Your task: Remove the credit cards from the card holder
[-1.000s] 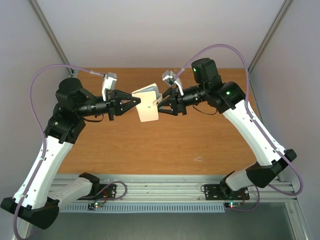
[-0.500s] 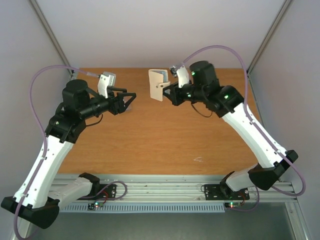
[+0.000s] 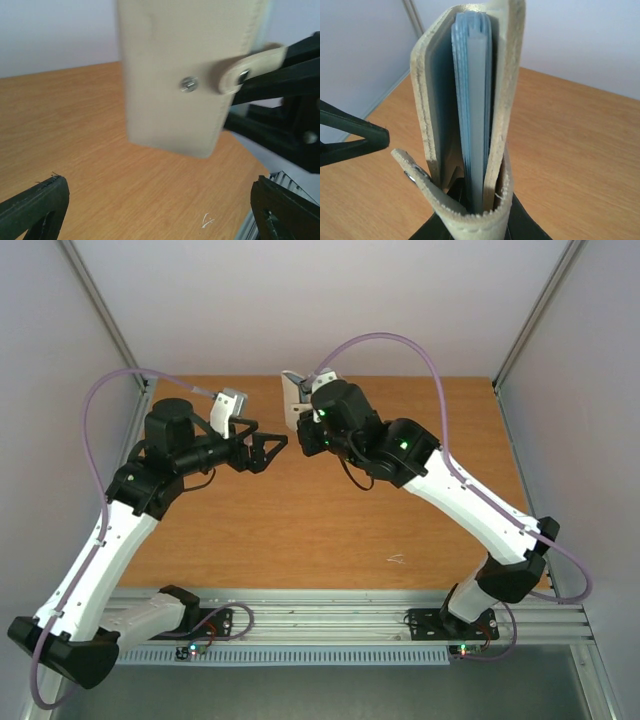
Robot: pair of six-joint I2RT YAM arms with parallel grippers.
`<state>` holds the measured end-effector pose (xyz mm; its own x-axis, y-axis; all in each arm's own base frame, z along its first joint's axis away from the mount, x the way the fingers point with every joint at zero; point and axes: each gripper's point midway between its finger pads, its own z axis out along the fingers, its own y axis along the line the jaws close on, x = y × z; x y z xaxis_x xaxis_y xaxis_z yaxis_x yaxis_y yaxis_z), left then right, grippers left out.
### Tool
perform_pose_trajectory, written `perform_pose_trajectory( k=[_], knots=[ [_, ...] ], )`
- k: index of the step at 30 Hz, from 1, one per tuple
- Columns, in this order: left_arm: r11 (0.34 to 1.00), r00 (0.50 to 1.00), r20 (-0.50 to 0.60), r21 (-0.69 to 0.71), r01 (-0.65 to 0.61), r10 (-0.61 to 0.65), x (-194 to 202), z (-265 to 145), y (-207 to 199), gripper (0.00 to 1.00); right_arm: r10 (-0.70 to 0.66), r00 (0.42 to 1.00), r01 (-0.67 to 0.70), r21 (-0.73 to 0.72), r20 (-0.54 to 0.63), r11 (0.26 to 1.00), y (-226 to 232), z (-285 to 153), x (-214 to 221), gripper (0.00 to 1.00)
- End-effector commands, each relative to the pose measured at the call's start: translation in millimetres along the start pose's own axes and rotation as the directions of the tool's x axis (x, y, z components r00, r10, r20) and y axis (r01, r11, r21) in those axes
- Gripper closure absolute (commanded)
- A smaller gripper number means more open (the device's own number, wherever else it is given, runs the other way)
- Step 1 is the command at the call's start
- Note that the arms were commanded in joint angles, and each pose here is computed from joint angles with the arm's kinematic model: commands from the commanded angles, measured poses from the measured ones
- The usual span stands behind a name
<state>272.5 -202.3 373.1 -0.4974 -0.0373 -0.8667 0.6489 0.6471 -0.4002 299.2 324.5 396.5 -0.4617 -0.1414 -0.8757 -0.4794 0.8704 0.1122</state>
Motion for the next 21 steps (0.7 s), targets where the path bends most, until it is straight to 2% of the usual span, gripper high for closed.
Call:
perform_pose_trajectory(
  k=[1,13,19,21],
  knots=[
    [0.99,0.991,0.046,0.065,-0.125,0.122,-11,3,-15,0.01,0.035,0.999,-0.035,-0.029,0.027,0.999,16,2,-11,0.99],
    [0.962,0.979,0.039,-0.2,-0.188,0.199,-15,8,33,0.01,0.035,0.999,-0.035,-0.171,0.001,0.985,56,7,-15,0.99],
    [0.897,0.959,-0.001,-0.353,-0.265,0.283,-12,-8,57,0.01,0.036,0.999,-0.037,-0.182,-0.006,0.983,54,1,-13,0.99],
    [0.885,0.96,0.003,-0.388,-0.256,0.278,-13,-13,67,0.01,0.034,0.999,-0.036,-0.208,-0.012,0.978,58,-2,-12,0.99]
  ],
)
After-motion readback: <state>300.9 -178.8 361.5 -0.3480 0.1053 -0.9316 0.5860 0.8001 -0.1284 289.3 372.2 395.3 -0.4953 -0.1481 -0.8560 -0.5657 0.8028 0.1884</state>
